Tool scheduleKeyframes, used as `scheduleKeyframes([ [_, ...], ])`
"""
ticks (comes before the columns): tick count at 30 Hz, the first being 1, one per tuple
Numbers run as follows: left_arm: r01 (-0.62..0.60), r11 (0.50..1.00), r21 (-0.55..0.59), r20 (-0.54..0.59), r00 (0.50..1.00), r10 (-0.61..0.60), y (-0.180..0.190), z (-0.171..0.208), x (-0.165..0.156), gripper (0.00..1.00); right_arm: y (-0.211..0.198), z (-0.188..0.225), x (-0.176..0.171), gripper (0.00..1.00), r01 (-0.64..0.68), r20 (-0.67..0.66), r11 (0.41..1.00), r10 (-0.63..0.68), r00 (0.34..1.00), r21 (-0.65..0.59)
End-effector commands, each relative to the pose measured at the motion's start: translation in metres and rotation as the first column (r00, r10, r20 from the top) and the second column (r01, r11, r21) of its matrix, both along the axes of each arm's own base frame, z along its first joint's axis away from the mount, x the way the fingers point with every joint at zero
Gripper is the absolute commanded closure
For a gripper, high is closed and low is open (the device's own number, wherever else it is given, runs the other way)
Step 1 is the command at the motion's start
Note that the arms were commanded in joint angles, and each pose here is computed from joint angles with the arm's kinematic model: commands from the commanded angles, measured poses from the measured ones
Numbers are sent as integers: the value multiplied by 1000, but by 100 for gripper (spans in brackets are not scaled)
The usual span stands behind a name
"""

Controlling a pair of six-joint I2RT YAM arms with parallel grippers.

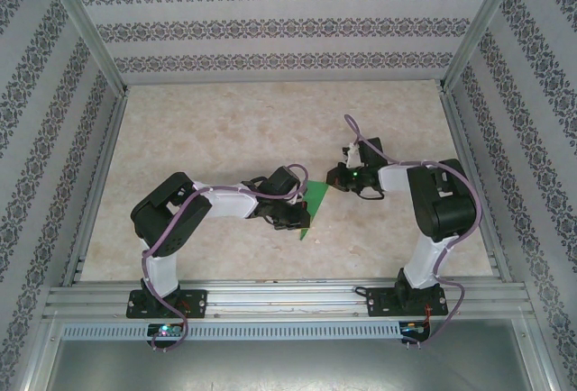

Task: Fold a paper plane with a square sheet of paper (fold left side to right side)
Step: Fold the wing for the fifth time at the center of the table.

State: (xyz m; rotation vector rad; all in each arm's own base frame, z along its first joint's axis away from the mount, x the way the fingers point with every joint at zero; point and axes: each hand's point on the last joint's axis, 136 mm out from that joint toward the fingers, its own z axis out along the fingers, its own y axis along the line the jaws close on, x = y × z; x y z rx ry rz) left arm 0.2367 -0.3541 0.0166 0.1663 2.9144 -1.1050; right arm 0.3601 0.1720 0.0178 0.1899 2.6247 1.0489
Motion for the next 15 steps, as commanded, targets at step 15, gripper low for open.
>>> scheduleKeyframes([
  [15,2,977,214,-111,994,23,41,-42,-35,96,-18,54,12,100,47,88,998,-50,995,29],
])
